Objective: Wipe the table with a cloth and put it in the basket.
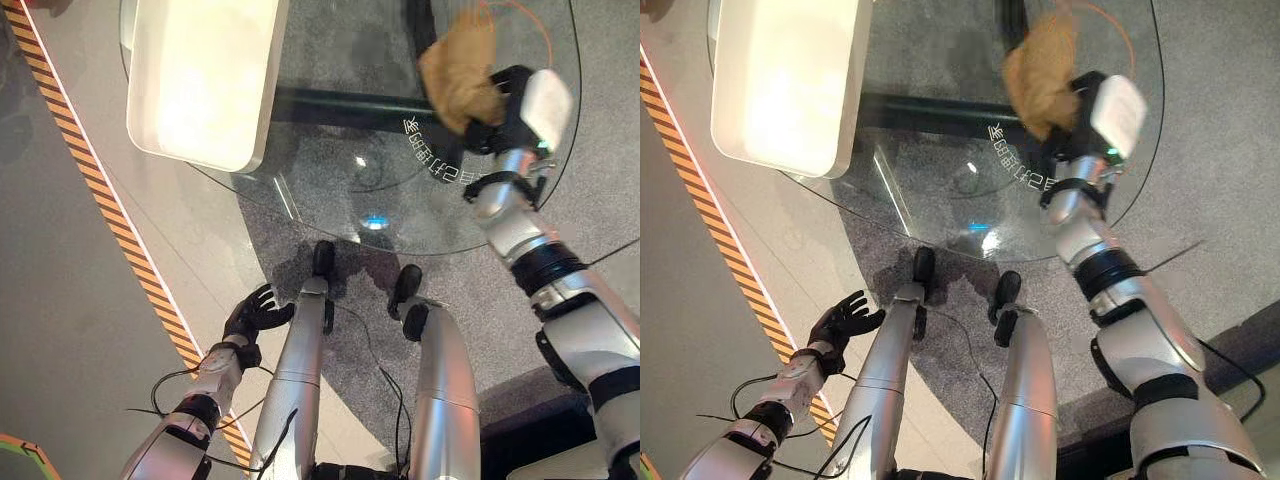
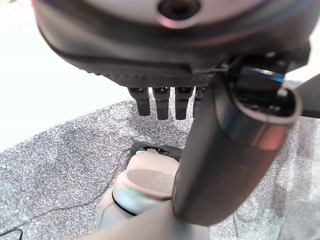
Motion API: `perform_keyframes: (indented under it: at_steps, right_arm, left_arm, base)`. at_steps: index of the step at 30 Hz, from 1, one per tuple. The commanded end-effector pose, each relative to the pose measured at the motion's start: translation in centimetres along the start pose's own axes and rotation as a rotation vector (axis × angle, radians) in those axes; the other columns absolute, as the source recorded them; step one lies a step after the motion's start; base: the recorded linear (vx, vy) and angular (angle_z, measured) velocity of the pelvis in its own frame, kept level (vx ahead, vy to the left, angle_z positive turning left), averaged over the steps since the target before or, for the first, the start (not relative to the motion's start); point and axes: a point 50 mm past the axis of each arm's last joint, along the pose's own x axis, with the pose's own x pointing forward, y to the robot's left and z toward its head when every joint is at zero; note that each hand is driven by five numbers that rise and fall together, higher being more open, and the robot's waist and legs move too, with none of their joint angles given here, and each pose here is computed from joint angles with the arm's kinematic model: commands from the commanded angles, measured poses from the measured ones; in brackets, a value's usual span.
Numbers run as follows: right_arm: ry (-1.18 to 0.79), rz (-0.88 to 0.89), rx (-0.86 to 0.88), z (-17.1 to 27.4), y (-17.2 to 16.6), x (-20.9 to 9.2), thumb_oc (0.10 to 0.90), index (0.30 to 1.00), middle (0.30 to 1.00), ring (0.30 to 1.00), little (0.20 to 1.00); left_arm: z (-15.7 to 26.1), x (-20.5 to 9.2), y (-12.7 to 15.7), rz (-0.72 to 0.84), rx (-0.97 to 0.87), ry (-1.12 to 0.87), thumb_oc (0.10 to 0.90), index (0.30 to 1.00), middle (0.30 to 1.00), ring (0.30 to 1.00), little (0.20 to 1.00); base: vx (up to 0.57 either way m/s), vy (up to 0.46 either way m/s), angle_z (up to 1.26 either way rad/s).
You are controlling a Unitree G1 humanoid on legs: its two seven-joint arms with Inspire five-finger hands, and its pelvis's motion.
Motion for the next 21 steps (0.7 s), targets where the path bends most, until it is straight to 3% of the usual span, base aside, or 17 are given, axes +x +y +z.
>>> perform_keyframes:
  at_steps: [1, 11, 21]
  right_arm:
    - [-0.07, -0.297, 0.021, 1.0, -6.0, 3.2, 0.1, 0.3, 0.3, 0.3, 0.2]
    - [0.05, -0.38, 0.018, -2.0, -7.9, 3.8, 0.1, 0.3, 0.3, 0.3, 0.2]
    - [-0.04, -0.293, 0.054, 0.1, -6.8, 3.7, 0.1, 0.3, 0.3, 0.3, 0.2]
  left_arm:
    - [-2.1, -1.1, 1.2, 0.014, -0.035, 0.042, 0.8, 0.9, 0.9, 0.9, 0.9]
    - [-2.0, -1.3, 1.9, 0.026, -0.043, 0.038, 0.8, 0.9, 0.9, 0.9, 0.9]
    - [-1.9, -1.2, 2.3, 0.025, -0.04, 0.036, 0.8, 0.9, 0.9, 0.9, 0.9]
  base:
    - [0.0, 0.0, 0.0]
    - [0.0, 0.0, -0.03]
    - [0.0, 0.0, 0.0]
